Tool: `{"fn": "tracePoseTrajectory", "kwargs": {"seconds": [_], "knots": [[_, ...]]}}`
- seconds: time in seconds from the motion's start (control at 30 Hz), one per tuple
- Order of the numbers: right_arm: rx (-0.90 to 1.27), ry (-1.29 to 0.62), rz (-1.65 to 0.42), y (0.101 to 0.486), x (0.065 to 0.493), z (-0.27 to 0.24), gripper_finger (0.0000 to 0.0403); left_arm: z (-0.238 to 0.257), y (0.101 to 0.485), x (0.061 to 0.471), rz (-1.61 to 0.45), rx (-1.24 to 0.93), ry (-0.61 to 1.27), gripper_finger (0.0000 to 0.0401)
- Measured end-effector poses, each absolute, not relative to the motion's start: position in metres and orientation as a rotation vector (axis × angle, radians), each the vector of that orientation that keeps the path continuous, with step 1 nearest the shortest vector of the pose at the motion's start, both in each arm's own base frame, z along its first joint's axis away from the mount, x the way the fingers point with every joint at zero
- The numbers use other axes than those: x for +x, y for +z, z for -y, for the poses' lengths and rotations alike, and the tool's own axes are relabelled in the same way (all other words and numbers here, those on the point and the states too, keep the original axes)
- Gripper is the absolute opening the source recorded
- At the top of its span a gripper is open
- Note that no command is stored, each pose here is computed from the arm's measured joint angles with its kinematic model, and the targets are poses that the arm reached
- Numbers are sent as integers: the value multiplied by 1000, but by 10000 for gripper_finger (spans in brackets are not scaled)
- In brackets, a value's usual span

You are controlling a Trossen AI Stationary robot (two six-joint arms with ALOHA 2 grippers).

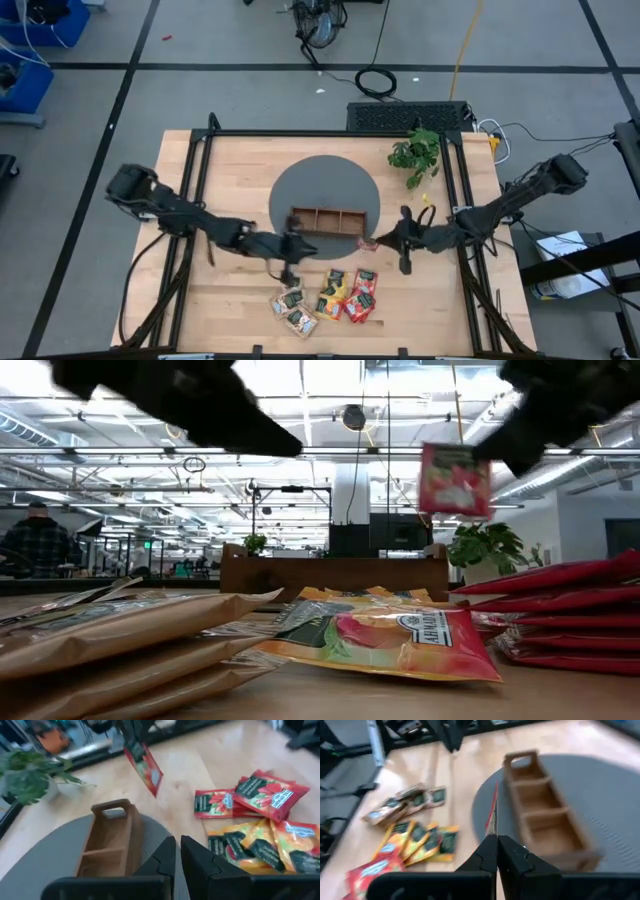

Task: Pick & Place Tea
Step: Put the red tea bag into the right section of the wooden organizer

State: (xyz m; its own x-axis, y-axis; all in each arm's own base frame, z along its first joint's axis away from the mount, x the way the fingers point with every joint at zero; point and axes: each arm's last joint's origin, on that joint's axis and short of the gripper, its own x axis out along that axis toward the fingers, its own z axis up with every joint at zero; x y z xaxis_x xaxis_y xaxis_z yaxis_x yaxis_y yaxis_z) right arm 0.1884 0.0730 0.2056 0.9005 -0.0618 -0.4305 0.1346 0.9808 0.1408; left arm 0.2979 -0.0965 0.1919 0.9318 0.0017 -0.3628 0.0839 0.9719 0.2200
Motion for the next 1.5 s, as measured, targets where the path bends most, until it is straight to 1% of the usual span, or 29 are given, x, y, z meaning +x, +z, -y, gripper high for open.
{"fn": "tracePoseTrajectory", "kwargs": {"seconds": [0.1,0.17,0.23,0.33,0.57,1.0,1.3,1.4,1.5], "knots": [[71,-161,-489,227,201,-61,0,83,182,282,-234,173,-12,35],[14,-204,-520,239,212,-52,0,77,176,275,-204,158,5,35],[-49,-234,-573,241,220,-41,0,75,173,273,-194,152,8,35],[-85,-226,-626,234,235,-27,0,74,171,272,-208,156,10,35],[-51,-207,-693,208,261,-9,0,74,170,272,-218,159,-1,35],[-19,-243,-794,189,264,-9,0,74,171,272,-215,163,-1,35],[-34,-261,-835,175,258,-8,0,74,170,272,-219,161,-1,35],[-36,-259,-833,175,258,-9,8,74,170,272,-219,161,-1,35],[-33,-257,-813,176,259,-9,27,74,170,272,-219,159,-1,35]]}}
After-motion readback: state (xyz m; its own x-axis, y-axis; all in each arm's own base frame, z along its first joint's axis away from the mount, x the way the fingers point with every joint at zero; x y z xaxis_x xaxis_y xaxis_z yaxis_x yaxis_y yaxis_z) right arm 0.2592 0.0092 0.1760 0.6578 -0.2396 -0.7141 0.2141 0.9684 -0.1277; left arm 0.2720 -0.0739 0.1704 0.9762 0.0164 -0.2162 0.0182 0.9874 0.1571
